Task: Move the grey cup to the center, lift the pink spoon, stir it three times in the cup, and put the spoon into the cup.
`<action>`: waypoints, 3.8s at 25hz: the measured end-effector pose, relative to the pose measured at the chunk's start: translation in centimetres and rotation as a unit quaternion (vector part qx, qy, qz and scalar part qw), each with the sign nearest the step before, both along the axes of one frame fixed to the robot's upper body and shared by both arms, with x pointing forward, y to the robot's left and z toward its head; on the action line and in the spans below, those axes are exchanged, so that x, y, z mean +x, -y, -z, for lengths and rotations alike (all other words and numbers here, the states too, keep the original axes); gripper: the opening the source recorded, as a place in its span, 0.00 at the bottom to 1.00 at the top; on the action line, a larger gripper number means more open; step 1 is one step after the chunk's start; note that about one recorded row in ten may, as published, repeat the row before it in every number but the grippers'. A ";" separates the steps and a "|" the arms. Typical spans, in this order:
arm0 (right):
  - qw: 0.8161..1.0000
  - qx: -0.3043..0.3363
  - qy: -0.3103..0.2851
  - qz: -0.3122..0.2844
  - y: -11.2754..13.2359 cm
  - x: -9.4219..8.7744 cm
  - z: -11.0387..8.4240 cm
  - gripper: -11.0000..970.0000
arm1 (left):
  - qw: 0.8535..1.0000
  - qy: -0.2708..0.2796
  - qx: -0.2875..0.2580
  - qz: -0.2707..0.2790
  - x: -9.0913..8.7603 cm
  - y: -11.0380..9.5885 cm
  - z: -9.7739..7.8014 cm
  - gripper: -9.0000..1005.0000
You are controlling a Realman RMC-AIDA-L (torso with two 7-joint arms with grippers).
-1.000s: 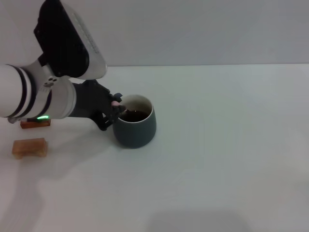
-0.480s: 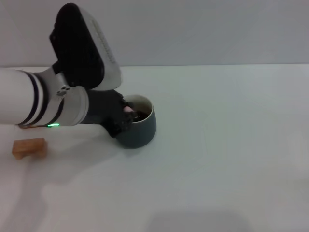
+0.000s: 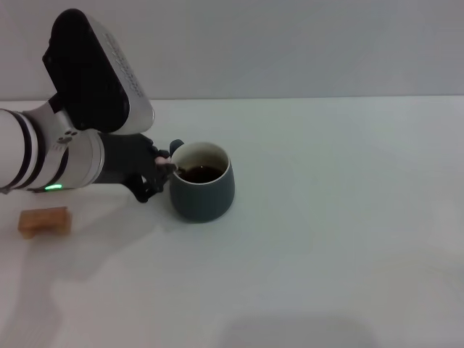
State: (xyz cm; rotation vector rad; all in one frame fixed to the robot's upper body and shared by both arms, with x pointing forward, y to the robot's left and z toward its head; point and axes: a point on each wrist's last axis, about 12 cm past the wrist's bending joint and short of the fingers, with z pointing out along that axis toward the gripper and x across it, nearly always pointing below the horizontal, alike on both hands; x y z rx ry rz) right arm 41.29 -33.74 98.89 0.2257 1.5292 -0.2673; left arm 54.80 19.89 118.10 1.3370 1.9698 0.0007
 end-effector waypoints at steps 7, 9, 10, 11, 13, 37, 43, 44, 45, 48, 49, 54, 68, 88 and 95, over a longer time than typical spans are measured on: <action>1.000 0.000 0.000 0.000 0.0 -0.2 0.0 0.01 | 1.000 0.012 -0.004 0.018 0.9 1.3 -0.3 0.15; 1.000 0.000 -0.001 0.001 0.0 -0.3 0.1 0.01 | 0.999 0.015 -0.004 0.037 0.7 2.4 -0.3 0.16; 1.000 0.000 -0.001 0.001 0.0 -0.3 0.1 0.01 | 0.999 0.015 -0.004 0.037 0.7 2.4 -0.3 0.16; 1.000 0.001 -0.001 0.001 0.0 -0.4 0.1 0.01 | 0.999 0.015 -0.004 0.042 0.6 2.8 -0.3 0.16; 1.000 0.001 -0.002 0.001 -0.1 -0.4 0.1 0.01 | 0.998 0.015 -0.004 0.053 0.3 3.4 -0.3 0.16; 1.000 0.000 -0.002 -0.014 -0.6 -0.4 0.1 0.01 | 1.000 0.020 -0.012 0.003 -0.1 0.4 -0.1 0.16; 1.000 0.000 -0.004 -0.019 -0.7 -0.6 0.2 0.01 | 0.999 0.027 -0.016 0.044 -0.2 3.2 -0.2 0.16; 1.000 0.000 -0.004 -0.019 -0.7 -0.6 0.2 0.01 | 0.998 0.026 -0.017 0.051 -0.4 3.6 -0.1 0.16; 1.000 0.000 -0.004 -0.019 -0.7 -0.6 0.2 0.01 | 0.998 0.026 -0.017 0.057 -0.6 3.9 -0.1 0.16; 1.000 0.000 -0.005 -0.018 -0.7 -0.7 0.3 0.01 | 0.998 0.021 -0.020 0.062 -1.4 4.3 0.0 0.16; 1.000 0.000 -0.005 -0.018 -0.7 -0.7 0.3 0.01 | 0.998 0.020 -0.021 0.060 -1.6 4.1 0.0 0.16; 1.000 -0.001 -0.007 -0.023 -0.8 -0.7 0.3 0.01 | 0.999 0.018 -0.022 0.022 -1.9 1.9 0.3 0.16; 1.000 -0.004 -0.001 -0.023 -0.7 -0.8 0.1 0.01 | 0.999 0.024 -0.044 0.004 -0.2 1.8 0.1 0.17; 1.000 -0.008 0.006 -0.018 -0.6 -1.3 0.0 0.01 | 0.959 0.215 -0.179 -0.038 -0.8 3.3 -2.5 0.53; 1.000 -0.009 0.004 -0.021 -0.7 -1.0 0.1 0.01 | 0.870 0.358 -0.303 -0.152 -0.5 0.7 -3.9 0.80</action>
